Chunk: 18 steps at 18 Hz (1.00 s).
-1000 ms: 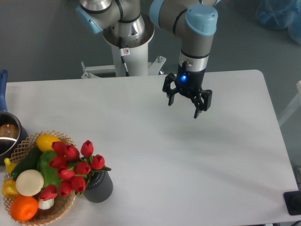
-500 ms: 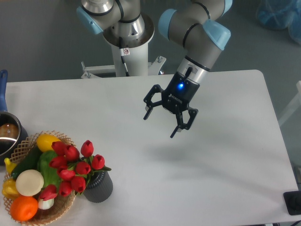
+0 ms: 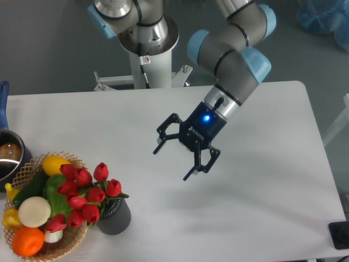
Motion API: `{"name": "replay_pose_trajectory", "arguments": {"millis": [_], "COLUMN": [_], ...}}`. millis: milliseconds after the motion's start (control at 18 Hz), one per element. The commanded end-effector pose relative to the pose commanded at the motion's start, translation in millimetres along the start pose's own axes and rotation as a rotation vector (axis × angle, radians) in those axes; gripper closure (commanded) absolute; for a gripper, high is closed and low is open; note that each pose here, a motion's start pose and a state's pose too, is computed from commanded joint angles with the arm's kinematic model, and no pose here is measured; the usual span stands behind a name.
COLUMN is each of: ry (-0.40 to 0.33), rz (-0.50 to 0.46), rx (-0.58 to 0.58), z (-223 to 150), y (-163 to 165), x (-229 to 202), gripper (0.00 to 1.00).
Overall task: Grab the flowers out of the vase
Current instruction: 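Move the open gripper toward the red tulips in the black vase, then lower the gripper around the tulip stems and close it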
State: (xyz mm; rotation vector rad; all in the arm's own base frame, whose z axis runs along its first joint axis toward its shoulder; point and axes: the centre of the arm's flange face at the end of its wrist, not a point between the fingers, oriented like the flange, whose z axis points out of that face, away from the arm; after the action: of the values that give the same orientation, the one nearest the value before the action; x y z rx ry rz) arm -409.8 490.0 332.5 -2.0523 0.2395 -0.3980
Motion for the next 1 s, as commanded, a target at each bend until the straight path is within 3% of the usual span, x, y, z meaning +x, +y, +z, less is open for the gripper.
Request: {"name": "replay_pose_trajectory", "arguments": {"millis": [556, 1000], "ry": [0.111, 0.185], "rz": [0.024, 0.06], "rx": [0.063, 0.061], "z": [58, 102], "y": [-2, -7], "x": [3, 30], "gripper": [0.0, 0.0]}}
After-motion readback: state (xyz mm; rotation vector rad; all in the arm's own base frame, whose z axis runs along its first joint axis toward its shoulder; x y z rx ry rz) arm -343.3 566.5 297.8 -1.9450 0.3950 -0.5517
